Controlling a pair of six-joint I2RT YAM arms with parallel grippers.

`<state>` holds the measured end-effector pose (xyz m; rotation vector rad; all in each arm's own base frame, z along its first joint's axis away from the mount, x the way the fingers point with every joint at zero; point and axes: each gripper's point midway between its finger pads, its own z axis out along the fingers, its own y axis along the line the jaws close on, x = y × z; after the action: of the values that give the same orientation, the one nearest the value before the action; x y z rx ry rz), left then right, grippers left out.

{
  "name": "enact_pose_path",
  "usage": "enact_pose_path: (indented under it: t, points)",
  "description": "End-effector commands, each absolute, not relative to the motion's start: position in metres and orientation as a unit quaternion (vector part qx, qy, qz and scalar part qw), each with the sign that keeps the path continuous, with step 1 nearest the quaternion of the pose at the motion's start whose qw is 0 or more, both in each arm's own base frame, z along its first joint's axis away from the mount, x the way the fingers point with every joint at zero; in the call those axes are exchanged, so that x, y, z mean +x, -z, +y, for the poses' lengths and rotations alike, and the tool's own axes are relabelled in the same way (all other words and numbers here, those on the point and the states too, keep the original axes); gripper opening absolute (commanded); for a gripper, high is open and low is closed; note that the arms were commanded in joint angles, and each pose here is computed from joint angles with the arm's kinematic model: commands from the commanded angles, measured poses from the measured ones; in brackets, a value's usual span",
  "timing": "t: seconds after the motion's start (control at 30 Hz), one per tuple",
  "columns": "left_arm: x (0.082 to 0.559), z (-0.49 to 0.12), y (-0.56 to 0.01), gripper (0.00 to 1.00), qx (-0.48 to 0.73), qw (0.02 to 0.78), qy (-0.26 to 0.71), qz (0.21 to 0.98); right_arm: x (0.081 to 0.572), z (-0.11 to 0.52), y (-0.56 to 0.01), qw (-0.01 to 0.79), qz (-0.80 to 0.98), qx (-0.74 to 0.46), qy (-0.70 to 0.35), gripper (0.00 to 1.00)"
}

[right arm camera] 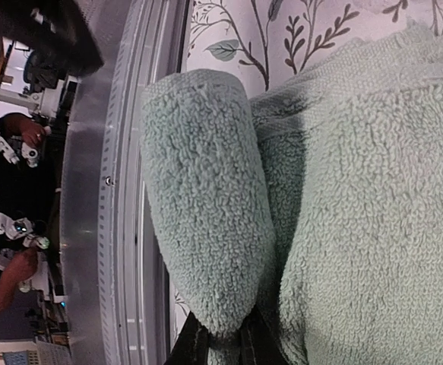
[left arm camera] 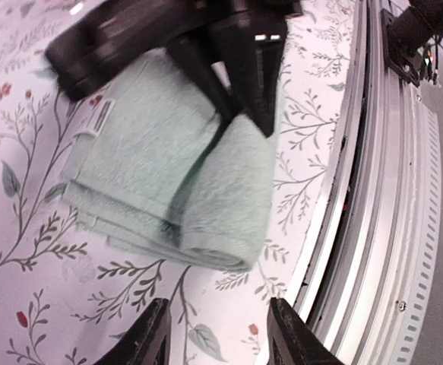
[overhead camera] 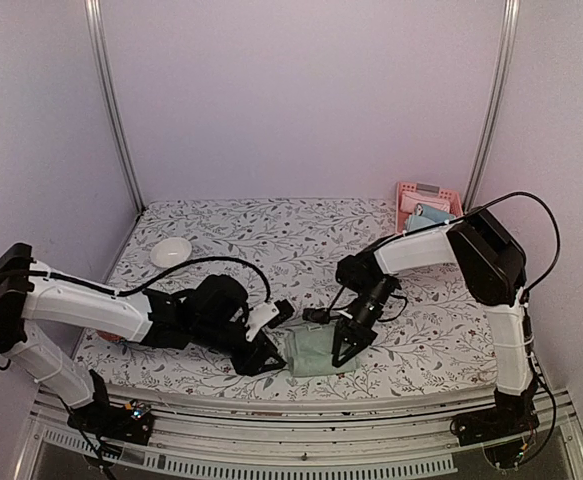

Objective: Roll the towels
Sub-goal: Roll the towel at the center of the board.

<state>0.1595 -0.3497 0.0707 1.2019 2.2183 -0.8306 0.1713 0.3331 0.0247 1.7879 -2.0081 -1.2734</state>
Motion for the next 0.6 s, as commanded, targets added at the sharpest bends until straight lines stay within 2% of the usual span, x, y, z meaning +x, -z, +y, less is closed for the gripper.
enact_pose_path:
  t: [0.0,0.23,0.43,0.57]
  points:
    - [0.153,-0.367,-0.085,0.47,0.504,0.336,0.218,0.765,0.16,0.298,0.015,0.211,-0.706,0.549,0.394,0.05]
    - [0.136,-0.404,-0.075,0.5,0.612,0.352,0.118,0.698,0.164,0.296,0.033,0.242,-0.721,0.528,0.379,0.05]
    - [0.15,-0.422,-0.047,0.5,0.66,0.345,0.033,0.667,0.162,0.295,0.036,0.249,-0.723,0.52,0.381,0.06]
    - [0.156,-0.422,-0.03,0.44,0.675,0.33,-0.003,0.66,0.164,0.298,0.032,0.242,-0.723,0.52,0.386,0.06]
